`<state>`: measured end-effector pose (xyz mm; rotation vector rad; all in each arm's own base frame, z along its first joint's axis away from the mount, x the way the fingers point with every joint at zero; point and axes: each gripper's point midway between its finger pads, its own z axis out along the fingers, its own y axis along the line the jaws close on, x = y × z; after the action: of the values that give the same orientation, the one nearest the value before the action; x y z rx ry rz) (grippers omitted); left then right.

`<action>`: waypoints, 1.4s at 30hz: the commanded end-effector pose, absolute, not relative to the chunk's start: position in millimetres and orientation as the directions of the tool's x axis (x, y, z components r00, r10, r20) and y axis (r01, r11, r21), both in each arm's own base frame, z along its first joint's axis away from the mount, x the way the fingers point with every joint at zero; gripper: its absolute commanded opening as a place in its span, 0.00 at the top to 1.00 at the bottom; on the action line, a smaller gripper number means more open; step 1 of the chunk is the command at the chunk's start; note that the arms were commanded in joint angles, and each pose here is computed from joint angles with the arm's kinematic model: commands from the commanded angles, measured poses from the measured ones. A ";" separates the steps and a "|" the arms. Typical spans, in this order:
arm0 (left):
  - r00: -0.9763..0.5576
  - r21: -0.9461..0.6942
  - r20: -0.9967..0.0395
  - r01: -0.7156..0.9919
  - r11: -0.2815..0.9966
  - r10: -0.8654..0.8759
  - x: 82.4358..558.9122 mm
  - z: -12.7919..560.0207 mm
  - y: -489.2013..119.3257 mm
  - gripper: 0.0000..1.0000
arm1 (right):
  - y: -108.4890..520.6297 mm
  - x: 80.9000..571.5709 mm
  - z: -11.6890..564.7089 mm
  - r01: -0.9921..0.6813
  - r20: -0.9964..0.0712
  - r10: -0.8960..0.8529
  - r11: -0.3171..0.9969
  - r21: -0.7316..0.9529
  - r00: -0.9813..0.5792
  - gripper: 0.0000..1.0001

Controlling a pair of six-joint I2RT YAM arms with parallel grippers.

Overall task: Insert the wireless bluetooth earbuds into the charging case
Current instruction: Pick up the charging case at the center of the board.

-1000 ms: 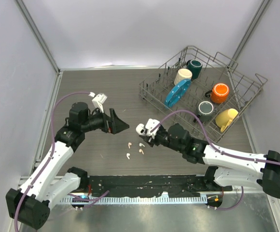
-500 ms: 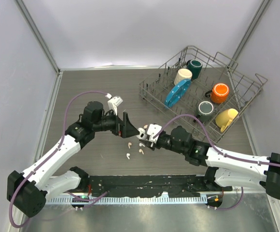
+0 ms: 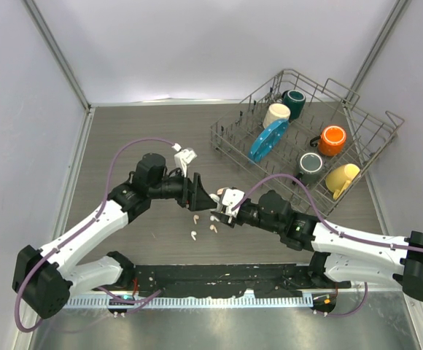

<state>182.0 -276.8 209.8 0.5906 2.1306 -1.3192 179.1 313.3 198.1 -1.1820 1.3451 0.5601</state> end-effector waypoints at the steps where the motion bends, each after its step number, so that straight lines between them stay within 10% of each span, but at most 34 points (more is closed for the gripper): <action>1: -0.704 -0.646 -0.708 0.679 0.350 0.059 183.4 235.9 -290.9 0.29 | 317.7 177.2 222.5 -0.864 -0.935 -0.239 0.372 -0.338 0.263 0.99; 10: -0.719 -0.654 -0.688 0.673 0.346 0.100 179.4 225.0 -295.4 0.42 | 317.1 180.6 223.5 -0.856 -0.934 -0.241 0.389 -0.342 0.263 0.99; 23: -0.724 -0.655 -0.682 0.667 0.354 0.102 181.8 220.4 -299.5 0.87 | 318.4 176.7 222.8 -0.863 -0.935 -0.228 0.373 -0.340 0.270 0.98; 28: -0.711 -0.637 -0.698 0.672 0.378 0.088 186.7 218.0 -297.9 1.00 | 316.1 179.7 224.7 -0.859 -0.947 -0.217 0.408 -0.310 0.239 0.74; 32: -0.672 -0.578 -0.739 0.672 0.463 0.053 200.2 215.6 -288.2 1.00 | 308.6 185.7 225.4 -0.842 -0.960 -0.208 0.469 -0.268 0.190 0.15; 42: -0.419 -0.360 -0.900 0.564 0.743 -0.117 243.0 225.6 -225.7 1.00 | 295.7 194.8 253.2 -0.736 -0.985 0.033 0.660 0.150 -0.170 0.12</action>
<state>210.7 -253.4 204.6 0.4792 2.0181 -0.9987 188.2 296.6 220.7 -0.8516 1.5086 0.6475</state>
